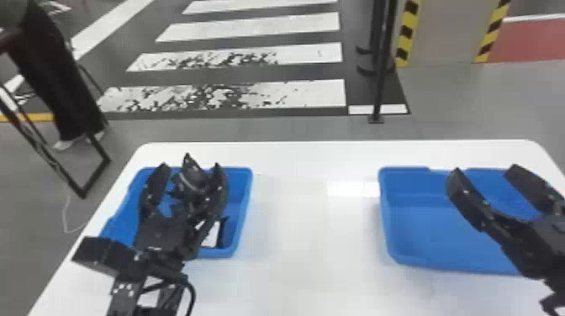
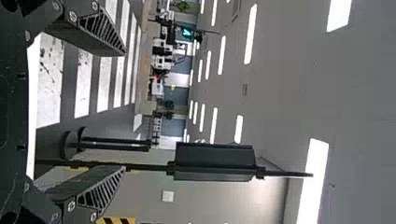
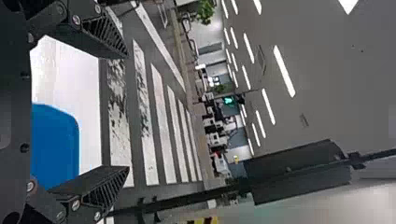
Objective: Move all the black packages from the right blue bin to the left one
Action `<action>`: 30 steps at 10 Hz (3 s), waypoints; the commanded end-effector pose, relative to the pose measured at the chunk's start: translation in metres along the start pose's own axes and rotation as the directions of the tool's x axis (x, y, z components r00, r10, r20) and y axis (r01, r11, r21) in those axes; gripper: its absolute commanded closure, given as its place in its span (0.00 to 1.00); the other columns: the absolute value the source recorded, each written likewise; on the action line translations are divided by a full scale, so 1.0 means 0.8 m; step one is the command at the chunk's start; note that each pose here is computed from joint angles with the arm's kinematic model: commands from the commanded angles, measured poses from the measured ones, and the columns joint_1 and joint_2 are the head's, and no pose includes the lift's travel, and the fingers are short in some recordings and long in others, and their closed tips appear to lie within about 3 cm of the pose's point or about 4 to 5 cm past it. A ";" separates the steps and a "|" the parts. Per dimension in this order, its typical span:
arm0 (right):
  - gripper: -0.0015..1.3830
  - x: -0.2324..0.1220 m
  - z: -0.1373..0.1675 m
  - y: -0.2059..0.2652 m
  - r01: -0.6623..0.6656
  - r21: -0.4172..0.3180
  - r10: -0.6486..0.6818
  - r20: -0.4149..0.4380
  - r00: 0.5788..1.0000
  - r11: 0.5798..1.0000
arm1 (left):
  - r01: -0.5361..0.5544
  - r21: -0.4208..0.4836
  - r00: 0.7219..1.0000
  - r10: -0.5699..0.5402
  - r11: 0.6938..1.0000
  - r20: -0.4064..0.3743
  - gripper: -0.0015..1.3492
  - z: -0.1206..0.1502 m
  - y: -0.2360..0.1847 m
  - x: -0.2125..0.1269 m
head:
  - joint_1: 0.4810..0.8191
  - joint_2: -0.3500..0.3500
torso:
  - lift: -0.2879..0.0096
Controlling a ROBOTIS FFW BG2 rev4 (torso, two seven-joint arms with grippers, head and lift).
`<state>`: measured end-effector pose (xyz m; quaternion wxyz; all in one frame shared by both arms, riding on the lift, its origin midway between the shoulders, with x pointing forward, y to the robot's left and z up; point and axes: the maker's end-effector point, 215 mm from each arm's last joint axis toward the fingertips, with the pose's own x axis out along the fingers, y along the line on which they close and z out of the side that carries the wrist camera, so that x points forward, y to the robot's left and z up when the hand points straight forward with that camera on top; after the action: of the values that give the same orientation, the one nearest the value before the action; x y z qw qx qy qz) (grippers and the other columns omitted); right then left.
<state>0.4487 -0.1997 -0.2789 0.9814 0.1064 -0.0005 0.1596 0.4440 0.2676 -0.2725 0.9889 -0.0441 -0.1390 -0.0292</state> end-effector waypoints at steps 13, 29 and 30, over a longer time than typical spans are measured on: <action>0.09 -0.095 0.011 -0.064 0.194 -0.120 -0.199 -0.035 0.979 0.974 | -0.003 0.151 0.979 0.033 0.989 -0.201 0.00 0.005 -0.021 -0.056 | 0.63 0.46 | 0.52; 0.09 -0.087 0.011 -0.061 0.182 -0.121 -0.187 -0.032 0.982 0.976 | 0.004 0.116 0.979 0.019 0.993 -0.203 0.00 -0.003 -0.030 -0.052 | 0.63 0.45 | 0.52; 0.09 -0.087 0.011 -0.061 0.182 -0.119 -0.187 -0.032 0.982 0.976 | 0.004 0.116 0.979 0.019 0.993 -0.203 0.00 -0.003 -0.030 -0.052 | 0.63 0.45 | 0.52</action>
<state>0.3986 -0.2686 -0.2832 0.9963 0.0447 0.0212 0.0699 0.4032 0.2457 -0.2843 0.9989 0.0162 -0.0378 -0.0217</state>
